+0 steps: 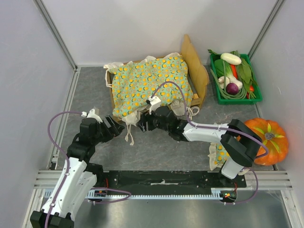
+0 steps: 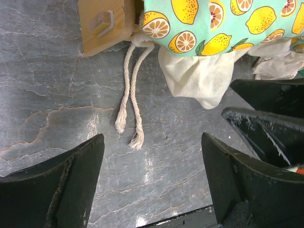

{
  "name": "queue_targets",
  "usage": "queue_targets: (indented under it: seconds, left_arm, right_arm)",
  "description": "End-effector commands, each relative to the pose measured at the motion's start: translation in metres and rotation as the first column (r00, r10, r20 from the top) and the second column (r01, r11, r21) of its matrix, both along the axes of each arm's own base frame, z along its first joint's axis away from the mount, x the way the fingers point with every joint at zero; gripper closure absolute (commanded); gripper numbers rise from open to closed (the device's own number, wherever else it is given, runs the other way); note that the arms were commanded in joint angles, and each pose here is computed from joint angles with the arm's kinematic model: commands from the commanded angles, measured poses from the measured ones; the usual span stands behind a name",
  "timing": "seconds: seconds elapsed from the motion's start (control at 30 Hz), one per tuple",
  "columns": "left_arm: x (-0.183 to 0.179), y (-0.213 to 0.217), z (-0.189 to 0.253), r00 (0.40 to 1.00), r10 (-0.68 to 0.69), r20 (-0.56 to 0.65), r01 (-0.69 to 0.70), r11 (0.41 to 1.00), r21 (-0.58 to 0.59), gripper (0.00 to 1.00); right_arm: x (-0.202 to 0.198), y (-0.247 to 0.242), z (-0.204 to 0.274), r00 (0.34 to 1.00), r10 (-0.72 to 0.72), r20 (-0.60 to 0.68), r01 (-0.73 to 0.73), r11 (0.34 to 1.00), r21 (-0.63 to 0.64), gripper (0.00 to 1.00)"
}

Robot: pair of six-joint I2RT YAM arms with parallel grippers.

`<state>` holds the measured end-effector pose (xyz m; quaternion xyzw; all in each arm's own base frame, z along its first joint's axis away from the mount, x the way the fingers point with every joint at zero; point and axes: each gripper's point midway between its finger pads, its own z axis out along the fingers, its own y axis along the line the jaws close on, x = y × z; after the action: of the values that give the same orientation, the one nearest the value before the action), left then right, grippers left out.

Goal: Set up the pet bed

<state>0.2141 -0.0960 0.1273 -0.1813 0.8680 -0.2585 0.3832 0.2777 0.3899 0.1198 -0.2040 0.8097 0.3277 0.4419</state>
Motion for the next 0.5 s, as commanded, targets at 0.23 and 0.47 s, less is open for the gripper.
queue_targets:
  seconds: [0.23,0.47]
  left_arm:
    - [0.01,0.003,0.04,0.996,0.039,0.083,-0.038,0.999,-0.019,0.11]
    - [0.008,0.004,0.039,0.996,0.039,0.079,-0.037,0.999,-0.018,0.11]
  right_arm:
    - [0.014,0.053,0.037,0.999,0.016,0.028,-0.019,0.993,0.118,0.37]
    - [0.039,0.071,0.04,0.997,0.023,0.069,-0.029,0.996,0.087,0.81]
